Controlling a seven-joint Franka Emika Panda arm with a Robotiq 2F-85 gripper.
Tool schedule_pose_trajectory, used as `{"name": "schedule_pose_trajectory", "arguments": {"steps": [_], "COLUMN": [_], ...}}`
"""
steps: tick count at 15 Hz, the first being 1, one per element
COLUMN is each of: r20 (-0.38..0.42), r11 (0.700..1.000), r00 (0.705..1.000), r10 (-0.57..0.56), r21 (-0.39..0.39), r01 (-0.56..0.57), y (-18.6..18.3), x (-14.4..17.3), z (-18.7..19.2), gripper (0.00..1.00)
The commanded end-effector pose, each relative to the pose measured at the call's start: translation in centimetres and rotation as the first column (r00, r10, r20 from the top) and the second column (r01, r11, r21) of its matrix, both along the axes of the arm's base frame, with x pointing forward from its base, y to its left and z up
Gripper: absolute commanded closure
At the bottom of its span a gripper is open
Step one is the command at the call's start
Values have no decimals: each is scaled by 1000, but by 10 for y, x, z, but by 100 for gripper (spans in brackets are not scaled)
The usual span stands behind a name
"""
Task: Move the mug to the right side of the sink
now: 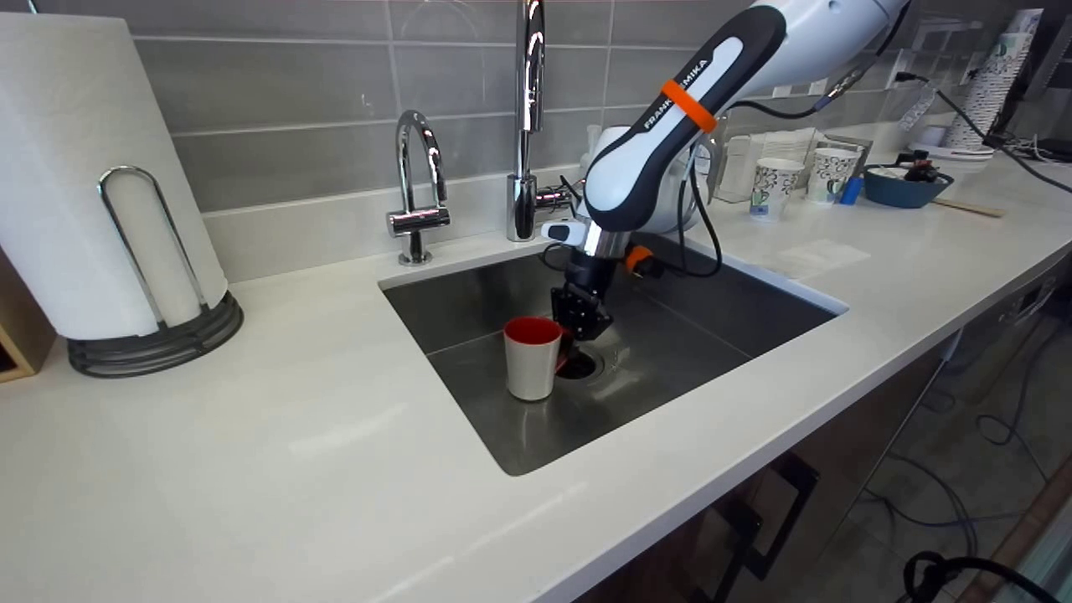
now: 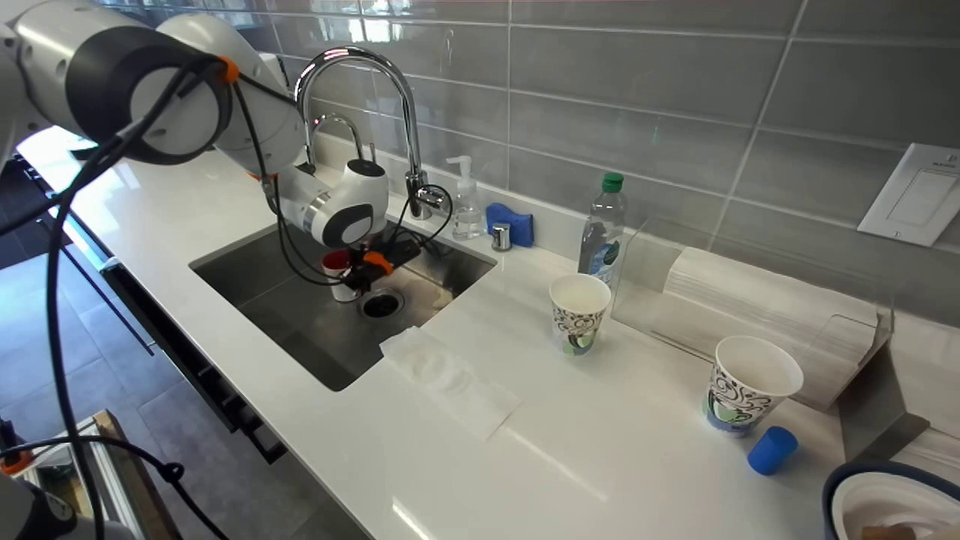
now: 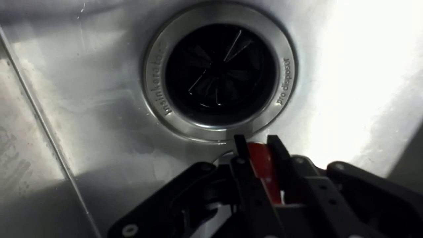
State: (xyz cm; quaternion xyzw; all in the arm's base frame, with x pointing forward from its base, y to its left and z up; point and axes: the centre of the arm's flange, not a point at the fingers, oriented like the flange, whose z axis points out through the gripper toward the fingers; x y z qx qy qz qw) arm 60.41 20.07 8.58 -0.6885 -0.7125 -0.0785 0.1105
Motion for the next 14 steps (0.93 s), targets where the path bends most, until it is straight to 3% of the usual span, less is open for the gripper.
{"name": "schedule_pose_trajectory", "arguments": {"steps": [1, 14], "r20": [14, 58], "r11": [1000, 993], "r00": [1000, 997], "r10": [16, -55], "r21": [2, 112], "r01": [-16, 49], "y": [5, -19], "x": [6, -3], "z": [-3, 45], "gripper": [95, 95]}}
